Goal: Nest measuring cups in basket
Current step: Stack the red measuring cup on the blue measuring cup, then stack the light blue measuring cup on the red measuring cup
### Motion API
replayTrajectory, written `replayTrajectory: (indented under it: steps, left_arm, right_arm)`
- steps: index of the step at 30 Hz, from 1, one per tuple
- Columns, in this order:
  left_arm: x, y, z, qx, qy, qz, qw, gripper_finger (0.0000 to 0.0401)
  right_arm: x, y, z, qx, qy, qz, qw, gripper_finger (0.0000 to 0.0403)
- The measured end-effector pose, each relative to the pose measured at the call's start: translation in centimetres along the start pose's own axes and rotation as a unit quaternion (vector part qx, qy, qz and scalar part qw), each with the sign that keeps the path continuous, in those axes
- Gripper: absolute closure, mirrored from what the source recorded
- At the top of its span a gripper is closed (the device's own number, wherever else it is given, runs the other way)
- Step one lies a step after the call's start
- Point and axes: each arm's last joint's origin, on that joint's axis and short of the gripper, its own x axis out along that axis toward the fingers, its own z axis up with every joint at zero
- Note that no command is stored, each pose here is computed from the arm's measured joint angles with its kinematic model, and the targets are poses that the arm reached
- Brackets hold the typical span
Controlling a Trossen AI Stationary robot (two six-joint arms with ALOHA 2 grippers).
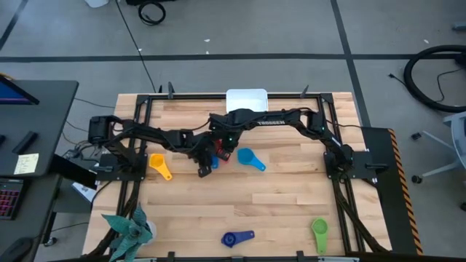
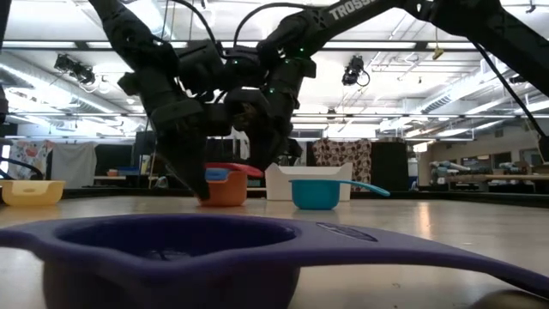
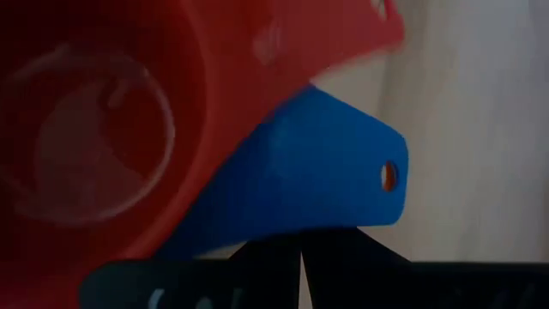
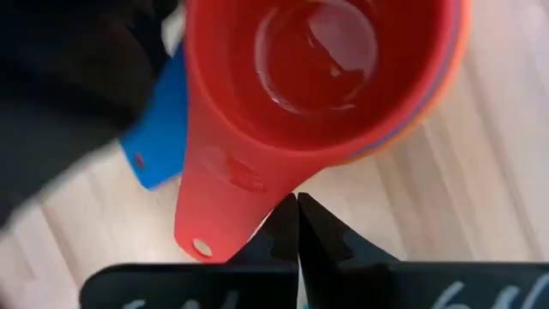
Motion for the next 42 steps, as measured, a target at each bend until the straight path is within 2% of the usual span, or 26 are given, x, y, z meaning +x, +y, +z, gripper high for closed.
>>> replayTrajectory:
  steps: [6,18,27,31,35,42]
  left_arm:
    - [0.0,-0.3,0.4,0.036,-0.021,-0.015,0.999,0.0395]
    - [0.1,-0.3,0.6,0.061,-0.039,-0.020,0.997,0.0395]
    - [-0.6,-0.1,-0.8,0.043,0.045,-0.008,0.998,0.0395]
    - [-2.4,-0.5,-0.8,0.026,0.041,-0.007,0.999,0.0395]
    - [-4.7,-1.1,-0.5,0.023,0.012,-0.014,1.000,0.0395]
    - [-8.0,-1.9,0.0,0.028,-0.056,-0.026,0.998,0.0395]
  right_arm:
    - [0.0,0.3,0.1,-0.004,0.003,0.044,0.999,0.0402]
    - [0.0,0.3,0.1,-0.021,0.004,0.051,0.998,0.0402]
    - [-0.5,-0.1,-1.0,-0.009,0.048,-0.005,0.999,0.0402]
    - [-1.5,0.1,-1.8,0.009,0.085,-0.005,0.996,0.0399]
    - [-1.8,0.0,-2.7,0.024,0.133,-0.005,0.991,0.0379]
    - [-2.3,-0.3,-2.5,-0.023,0.137,0.045,0.989,0.0338]
